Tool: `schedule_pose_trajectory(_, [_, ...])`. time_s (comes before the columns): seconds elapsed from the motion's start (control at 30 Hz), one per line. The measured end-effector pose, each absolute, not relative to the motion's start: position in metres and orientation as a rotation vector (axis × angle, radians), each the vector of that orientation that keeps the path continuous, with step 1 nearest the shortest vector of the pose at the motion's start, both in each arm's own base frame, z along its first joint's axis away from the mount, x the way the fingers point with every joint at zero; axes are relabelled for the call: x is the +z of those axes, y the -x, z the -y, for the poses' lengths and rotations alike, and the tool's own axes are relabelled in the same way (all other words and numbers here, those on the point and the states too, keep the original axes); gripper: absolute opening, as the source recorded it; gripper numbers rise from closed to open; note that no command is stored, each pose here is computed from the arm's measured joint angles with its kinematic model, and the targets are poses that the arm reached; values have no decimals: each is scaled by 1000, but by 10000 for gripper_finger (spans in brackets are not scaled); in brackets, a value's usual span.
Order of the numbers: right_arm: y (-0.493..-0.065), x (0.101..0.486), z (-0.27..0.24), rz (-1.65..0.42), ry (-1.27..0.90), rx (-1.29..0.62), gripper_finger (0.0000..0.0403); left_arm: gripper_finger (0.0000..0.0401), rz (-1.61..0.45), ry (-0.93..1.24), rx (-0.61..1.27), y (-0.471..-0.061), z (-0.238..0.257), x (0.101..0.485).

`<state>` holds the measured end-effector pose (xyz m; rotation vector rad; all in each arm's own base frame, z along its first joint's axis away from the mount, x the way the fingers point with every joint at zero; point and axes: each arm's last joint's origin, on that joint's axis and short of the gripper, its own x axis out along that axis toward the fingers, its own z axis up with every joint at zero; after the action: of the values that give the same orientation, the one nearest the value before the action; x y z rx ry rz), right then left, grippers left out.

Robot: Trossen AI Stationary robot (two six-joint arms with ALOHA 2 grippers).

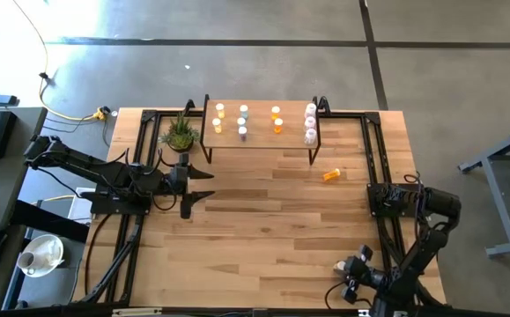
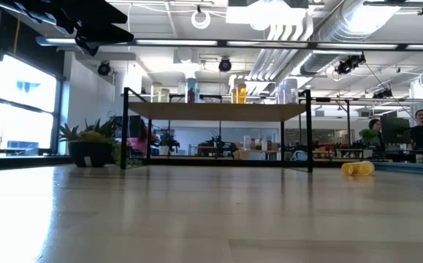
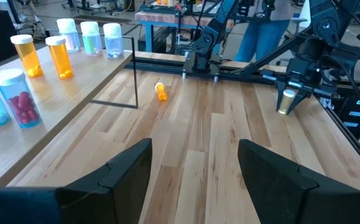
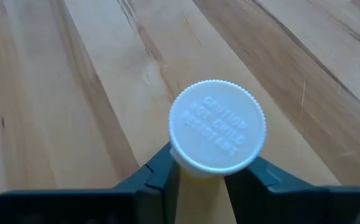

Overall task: Pick and place medicine bottles onto shelf by color
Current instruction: Put the yellow pill bottle on the shelf aligned with the other yellow pill bottles

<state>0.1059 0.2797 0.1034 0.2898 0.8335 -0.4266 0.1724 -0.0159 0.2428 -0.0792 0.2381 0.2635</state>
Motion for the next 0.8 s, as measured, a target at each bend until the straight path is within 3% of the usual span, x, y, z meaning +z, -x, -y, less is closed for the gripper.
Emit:
schedule_pose_trajectory(0.37, [-108, 104, -280, -805, -311, -427, 89, 229, -238, 79, 263, -172, 16, 243])
schedule_pose_trajectory(0.8, [-153, 113, -271, -811, -285, -439, 88, 229, -238, 79, 263, -172, 16, 243])
